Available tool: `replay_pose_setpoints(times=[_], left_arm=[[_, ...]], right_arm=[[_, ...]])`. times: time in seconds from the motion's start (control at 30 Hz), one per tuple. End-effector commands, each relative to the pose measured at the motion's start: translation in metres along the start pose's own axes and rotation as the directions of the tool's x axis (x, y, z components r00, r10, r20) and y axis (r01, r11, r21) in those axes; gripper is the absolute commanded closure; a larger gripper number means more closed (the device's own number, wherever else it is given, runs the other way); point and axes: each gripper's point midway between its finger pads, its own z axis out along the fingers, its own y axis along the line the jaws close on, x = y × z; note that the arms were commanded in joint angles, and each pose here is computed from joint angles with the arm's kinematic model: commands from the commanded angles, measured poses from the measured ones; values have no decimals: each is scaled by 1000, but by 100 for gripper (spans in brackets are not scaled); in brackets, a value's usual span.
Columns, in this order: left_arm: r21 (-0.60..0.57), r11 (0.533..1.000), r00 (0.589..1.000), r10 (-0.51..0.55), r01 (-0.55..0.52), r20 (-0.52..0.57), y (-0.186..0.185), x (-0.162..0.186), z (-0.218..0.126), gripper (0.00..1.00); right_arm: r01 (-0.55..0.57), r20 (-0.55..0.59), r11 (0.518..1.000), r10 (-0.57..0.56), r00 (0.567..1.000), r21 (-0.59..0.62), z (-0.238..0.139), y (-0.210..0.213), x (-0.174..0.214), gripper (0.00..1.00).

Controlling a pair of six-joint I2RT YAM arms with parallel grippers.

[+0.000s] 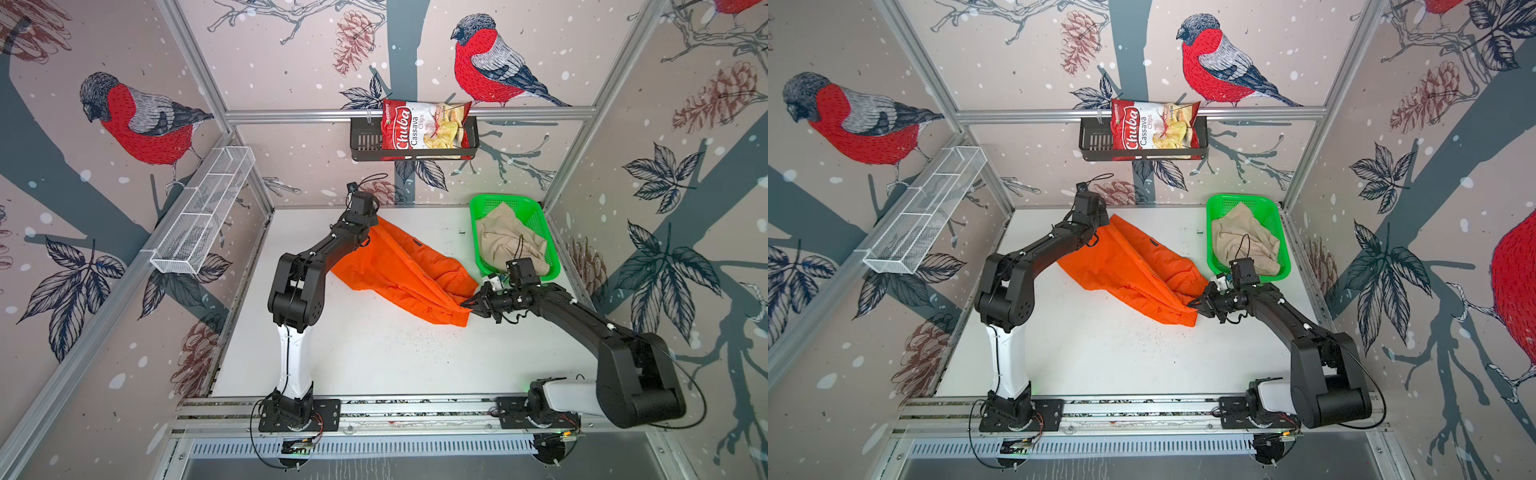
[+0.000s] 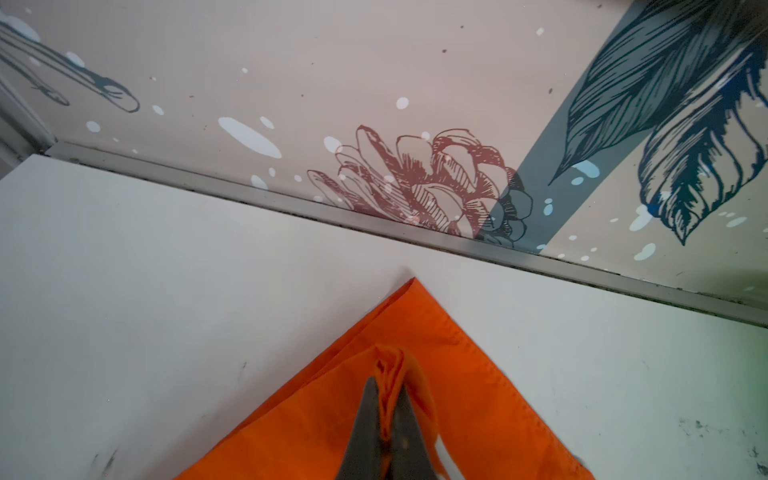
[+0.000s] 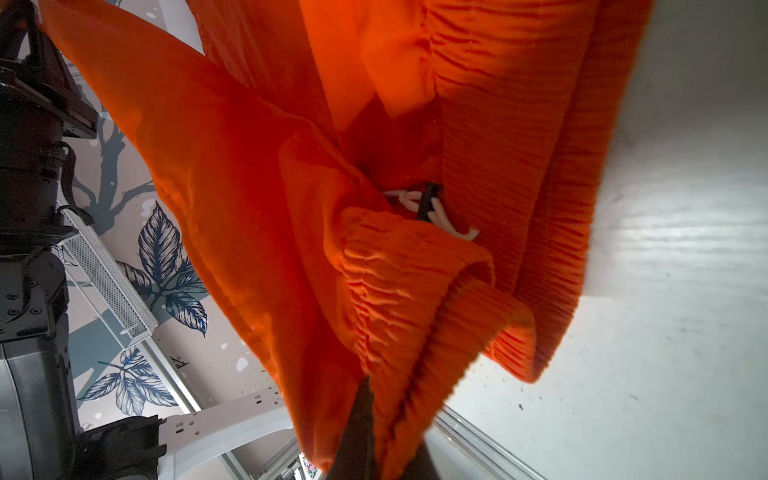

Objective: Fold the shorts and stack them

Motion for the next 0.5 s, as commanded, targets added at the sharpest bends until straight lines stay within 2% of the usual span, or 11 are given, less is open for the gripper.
replay_pose_setpoints(times=[0.0,0.37,0.47], left_arm=[[2,1000,999,1,-1,51,-6,-10,9,100],[-35,999,999,12,-14,-53,-4,41,53,99],[-28,999,997,15,-17,-77,-7,51,62,84]], right_arm=[[-12,25,1000,12,1000,1,0,-2,-6,96],[-50,169,998,56,984,-40,-9,1,-30,83],[-53,223,997,64,973,-54,-13,5,-39,76]])
